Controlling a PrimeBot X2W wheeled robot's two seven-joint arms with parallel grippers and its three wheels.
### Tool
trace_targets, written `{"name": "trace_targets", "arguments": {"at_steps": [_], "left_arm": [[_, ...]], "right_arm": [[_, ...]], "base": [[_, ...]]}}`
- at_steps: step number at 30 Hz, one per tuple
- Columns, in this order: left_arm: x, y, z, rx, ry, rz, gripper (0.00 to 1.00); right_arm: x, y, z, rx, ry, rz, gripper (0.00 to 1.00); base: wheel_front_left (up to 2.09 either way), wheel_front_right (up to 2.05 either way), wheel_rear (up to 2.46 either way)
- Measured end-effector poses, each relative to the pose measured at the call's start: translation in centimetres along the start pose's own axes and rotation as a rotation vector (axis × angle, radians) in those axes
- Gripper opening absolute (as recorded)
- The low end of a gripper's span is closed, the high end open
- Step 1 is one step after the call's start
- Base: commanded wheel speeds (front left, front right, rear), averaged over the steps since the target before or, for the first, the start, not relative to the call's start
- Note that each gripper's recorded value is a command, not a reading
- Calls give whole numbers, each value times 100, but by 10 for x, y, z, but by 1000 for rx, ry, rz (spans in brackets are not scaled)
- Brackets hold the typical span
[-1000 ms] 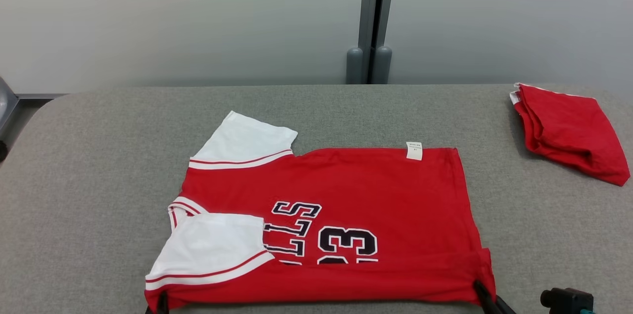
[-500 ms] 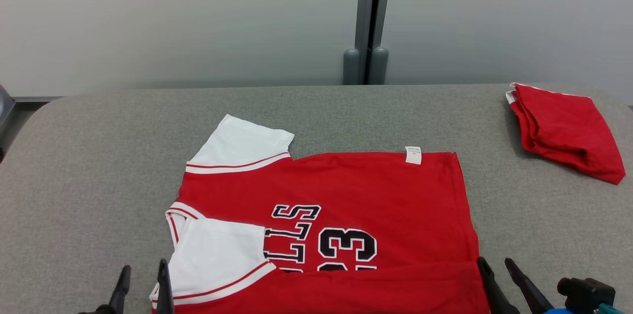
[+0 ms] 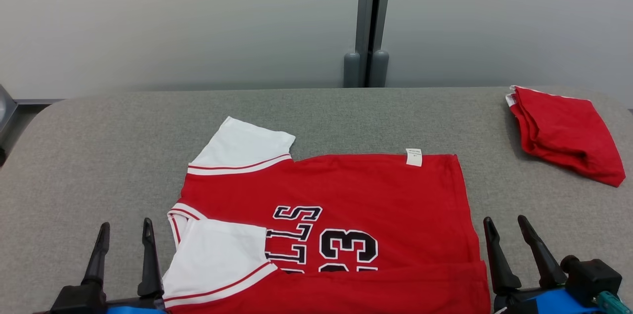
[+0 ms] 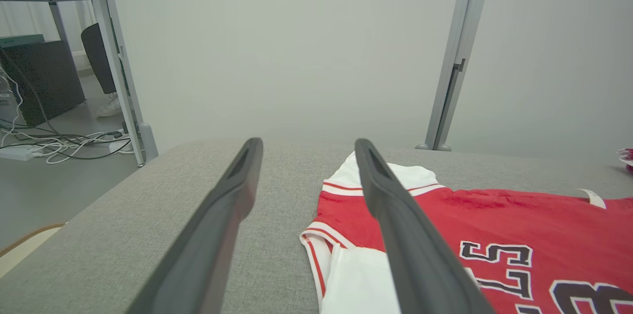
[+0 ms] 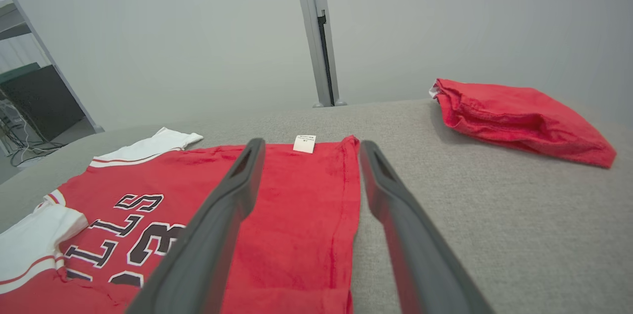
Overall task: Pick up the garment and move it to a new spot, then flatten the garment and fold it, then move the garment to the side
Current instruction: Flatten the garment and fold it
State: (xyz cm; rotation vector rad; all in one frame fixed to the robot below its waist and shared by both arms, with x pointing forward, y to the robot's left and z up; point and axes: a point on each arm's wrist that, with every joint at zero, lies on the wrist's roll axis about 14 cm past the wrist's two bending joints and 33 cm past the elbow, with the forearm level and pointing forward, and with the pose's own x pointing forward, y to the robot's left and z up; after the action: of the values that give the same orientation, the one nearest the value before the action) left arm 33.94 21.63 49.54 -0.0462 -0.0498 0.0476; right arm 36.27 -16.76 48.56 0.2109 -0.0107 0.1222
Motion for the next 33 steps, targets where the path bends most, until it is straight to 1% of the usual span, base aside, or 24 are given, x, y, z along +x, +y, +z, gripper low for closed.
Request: {"name": "trace_targets", "arguments": {"at_steps": [8,13,17,33], "left_arm": [[-5,4,-15,23,49,6,100],[-11,7,-28,32,94,12,100],[-12,7,-31,53,104,-1,100],[-12,10,-28,34,92,19,100]], "right_arm": [[-7,5,2,-42,-14,-8,100],[-10,2,1,-73,-6,-21,100],[-13,4,-5,-71,10,-20,100],[-15,7,-9,-61,21,-15,100]], "base": [[0,0,0],[0,0,0],[0,0,0],[0,0,0]]}}
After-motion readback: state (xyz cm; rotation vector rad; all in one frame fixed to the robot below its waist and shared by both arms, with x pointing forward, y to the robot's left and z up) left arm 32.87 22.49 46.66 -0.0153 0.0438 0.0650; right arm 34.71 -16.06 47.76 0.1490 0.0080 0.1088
